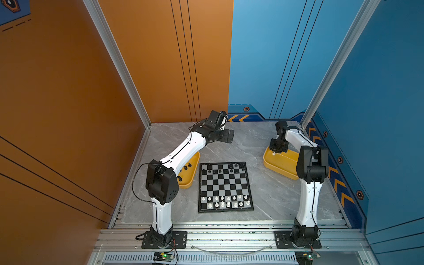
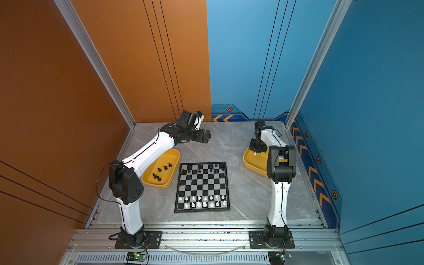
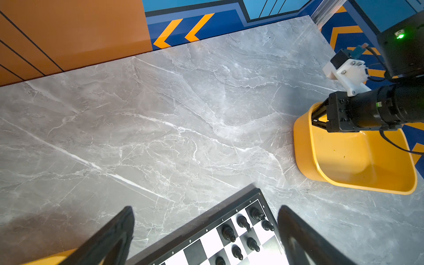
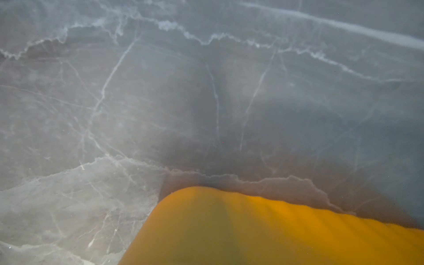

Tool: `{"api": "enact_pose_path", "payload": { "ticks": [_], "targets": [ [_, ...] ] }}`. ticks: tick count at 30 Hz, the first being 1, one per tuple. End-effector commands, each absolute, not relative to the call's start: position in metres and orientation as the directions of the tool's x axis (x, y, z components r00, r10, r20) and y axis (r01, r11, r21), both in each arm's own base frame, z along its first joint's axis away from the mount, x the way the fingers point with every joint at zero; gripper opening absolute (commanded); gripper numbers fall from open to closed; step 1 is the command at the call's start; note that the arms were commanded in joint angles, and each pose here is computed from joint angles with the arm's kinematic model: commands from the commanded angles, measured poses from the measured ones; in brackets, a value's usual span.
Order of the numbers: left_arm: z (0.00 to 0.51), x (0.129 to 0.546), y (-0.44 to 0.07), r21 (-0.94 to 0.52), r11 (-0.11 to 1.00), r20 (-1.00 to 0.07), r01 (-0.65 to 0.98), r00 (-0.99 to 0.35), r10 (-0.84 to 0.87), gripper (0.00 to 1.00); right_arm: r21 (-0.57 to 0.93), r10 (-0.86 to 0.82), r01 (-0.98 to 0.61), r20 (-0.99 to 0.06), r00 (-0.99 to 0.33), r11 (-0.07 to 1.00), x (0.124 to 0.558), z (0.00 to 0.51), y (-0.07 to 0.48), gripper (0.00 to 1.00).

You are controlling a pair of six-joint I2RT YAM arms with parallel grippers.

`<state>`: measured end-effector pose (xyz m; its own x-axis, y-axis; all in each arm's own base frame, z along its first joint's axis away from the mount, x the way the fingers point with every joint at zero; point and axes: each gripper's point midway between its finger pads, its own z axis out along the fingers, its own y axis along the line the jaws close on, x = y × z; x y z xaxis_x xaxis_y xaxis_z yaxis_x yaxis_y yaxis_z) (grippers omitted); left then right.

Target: Set up the chess pieces on the board

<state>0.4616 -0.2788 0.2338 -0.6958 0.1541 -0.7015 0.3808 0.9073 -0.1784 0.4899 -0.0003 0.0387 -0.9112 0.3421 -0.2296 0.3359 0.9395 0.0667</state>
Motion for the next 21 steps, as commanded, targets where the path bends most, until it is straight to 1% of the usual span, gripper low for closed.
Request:
{"api": "enact_pose_path", "payload": {
  "ticks": [1,6,12,17,21],
  "targets": [
    [0.24,0.46,-0.265,-0.153,0.919,-0.703,0.364,-0.693,0.157,0.98,0.037,0.337,0.337,-0.219,-0.916,0.941,0.487,0.042,-0.007,0.07],
    [0.24,0.452,-0.256,-0.146,0.925,-0.7,0.351,-0.698,0.154,0.98,0.029,0.323,0.325,-0.227,-0.919,0.945,0.48,0.059,-0.003,0.07],
    [0.239,0.431,-0.231,-0.133,0.941,-0.69,0.312,-0.711,0.138,0.98,0.025,0.28,0.283,-0.262,-0.924,0.959,0.467,0.091,0.014,0.07],
    [0.235,0.409,-0.203,-0.126,0.956,-0.685,0.265,-0.721,0.109,0.98,0.027,0.214,0.215,-0.283,-0.935,0.976,0.443,0.117,0.048,0.07],
    [0.227,0.391,-0.173,-0.164,0.967,-0.673,0.194,-0.739,0.034,0.98,0.022,0.135,0.135,-0.294,-0.946,0.991,0.415,0.134,0.088,0.07]
  ]
}}
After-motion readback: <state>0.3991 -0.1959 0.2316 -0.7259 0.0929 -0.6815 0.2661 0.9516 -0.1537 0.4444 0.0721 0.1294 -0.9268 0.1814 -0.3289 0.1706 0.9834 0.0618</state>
